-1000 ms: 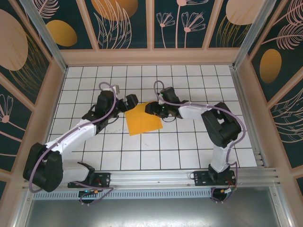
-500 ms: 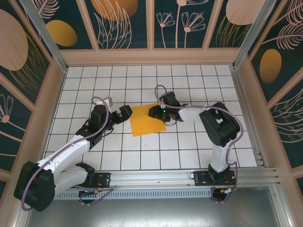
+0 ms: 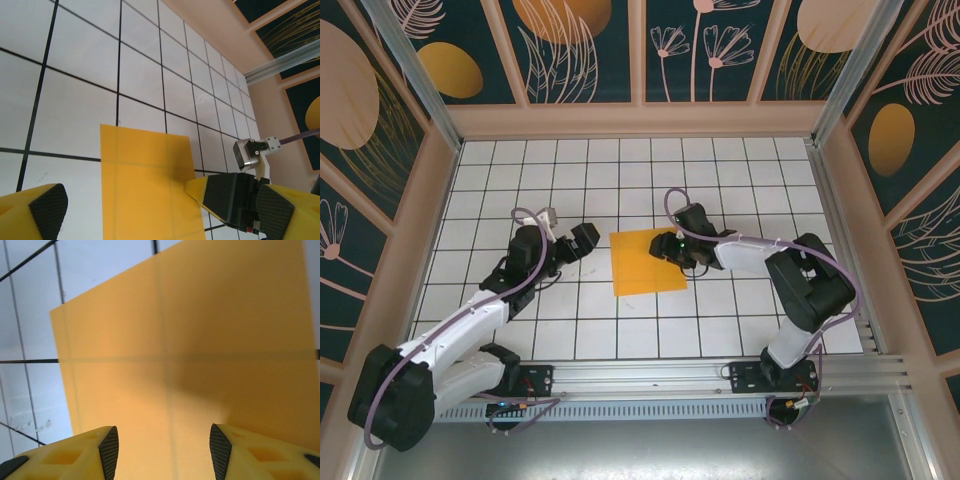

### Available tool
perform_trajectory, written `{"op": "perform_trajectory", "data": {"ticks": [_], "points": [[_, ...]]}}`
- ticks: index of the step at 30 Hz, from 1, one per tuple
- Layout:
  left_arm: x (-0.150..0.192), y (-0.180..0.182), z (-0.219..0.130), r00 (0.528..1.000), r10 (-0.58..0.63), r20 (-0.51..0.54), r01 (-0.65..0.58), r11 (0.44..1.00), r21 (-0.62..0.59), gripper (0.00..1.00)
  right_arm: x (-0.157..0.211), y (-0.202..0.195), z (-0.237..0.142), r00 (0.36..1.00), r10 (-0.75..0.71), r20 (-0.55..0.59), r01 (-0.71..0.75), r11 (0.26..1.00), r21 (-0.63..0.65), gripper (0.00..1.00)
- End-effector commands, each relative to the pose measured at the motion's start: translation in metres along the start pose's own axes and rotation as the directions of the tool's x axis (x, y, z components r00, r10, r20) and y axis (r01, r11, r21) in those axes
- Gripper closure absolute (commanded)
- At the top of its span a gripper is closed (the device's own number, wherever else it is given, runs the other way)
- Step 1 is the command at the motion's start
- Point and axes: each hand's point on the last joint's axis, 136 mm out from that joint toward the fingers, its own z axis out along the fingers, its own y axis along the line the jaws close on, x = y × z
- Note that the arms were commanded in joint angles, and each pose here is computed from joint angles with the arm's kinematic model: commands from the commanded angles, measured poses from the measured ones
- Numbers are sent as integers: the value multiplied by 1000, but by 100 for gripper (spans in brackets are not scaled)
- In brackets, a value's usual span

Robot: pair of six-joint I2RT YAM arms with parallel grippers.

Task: Fold a paper plane with a square sheet of paper (pick it up from the middle)
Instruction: Move the square sheet of paper to the center of the table.

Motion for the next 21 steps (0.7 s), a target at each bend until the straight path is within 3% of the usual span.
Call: {"op": "perform_trajectory", "data": {"ticks": [1, 8, 15, 21], "points": [[-8, 3, -10, 998, 3, 61, -3, 1000, -7, 1, -4, 35, -4, 997, -72, 5, 73, 996, -47, 46], [-14, 8, -23, 993, 20, 120, -18, 1000, -25, 1, 3, 19, 23, 998, -63, -19, 65, 993, 95, 46], [-18, 12, -31, 987, 15, 163, -11, 999, -31, 1, 6, -20, 23, 996, 82, 40, -90, 967, 238, 46], [-17, 13, -35, 983, -4, 183, 5, 1000, -5, 1, 10, -30, 8, 974, 193, 122, -215, 953, 213, 47]]}}
